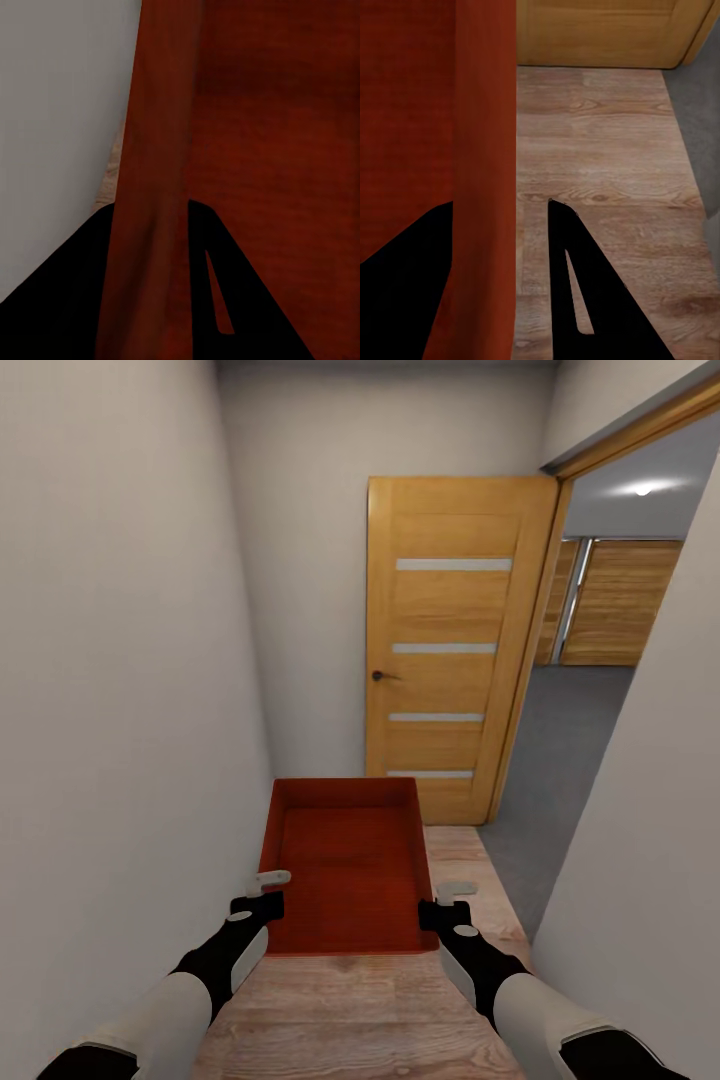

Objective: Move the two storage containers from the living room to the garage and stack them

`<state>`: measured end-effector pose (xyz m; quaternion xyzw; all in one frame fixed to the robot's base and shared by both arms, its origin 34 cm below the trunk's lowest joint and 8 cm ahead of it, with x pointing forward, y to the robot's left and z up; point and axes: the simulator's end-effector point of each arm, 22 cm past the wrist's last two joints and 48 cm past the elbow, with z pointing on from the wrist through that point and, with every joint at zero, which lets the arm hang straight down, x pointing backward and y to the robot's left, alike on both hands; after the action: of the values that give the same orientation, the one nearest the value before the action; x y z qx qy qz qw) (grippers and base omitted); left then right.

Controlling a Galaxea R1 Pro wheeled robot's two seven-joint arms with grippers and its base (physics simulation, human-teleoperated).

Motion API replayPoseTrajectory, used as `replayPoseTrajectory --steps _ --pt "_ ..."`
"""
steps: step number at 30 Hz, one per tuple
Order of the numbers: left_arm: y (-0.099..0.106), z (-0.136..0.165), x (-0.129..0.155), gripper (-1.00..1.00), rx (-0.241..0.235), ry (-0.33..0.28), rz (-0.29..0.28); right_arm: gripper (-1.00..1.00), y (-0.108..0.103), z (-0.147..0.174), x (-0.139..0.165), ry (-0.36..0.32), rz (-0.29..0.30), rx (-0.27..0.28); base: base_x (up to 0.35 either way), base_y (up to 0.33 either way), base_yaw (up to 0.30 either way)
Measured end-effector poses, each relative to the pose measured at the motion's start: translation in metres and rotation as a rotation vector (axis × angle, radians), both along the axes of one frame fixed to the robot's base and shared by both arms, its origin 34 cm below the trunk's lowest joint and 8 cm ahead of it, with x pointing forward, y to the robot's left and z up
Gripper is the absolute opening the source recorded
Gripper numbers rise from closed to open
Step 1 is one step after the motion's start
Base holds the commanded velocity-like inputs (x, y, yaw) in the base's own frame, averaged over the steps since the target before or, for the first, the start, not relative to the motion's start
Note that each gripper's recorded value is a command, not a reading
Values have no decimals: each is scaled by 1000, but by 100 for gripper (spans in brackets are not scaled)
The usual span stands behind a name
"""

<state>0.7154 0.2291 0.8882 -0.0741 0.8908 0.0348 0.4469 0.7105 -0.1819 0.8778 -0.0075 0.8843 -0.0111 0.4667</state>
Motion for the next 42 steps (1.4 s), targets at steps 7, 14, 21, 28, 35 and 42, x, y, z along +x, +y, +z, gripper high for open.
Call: replayPoseTrajectory --steps 7,14,21,28,35,42 --pt "0 0 0 -100 0 -1 0 -100 0 0 0 -1 0 0 321 0 0" --pt "0 0 0 -100 0 -1 0 -100 0 0 0 -1 0 0 321 0 0" --pt "0 0 0 -100 0 -1 0 -100 0 0 0 -1 0 0 321 0 0" --pt "0 0 0 -100 0 -1 0 -100 0 0 0 -1 0 0 321 0 0" --pt "0 0 0 -100 0 -1 0 -100 0 0 0 -1 0 0 321 0 0" --pt "0 0 0 -100 1 -1 0 -100 0 0 0 -1 0 0 321 0 0"
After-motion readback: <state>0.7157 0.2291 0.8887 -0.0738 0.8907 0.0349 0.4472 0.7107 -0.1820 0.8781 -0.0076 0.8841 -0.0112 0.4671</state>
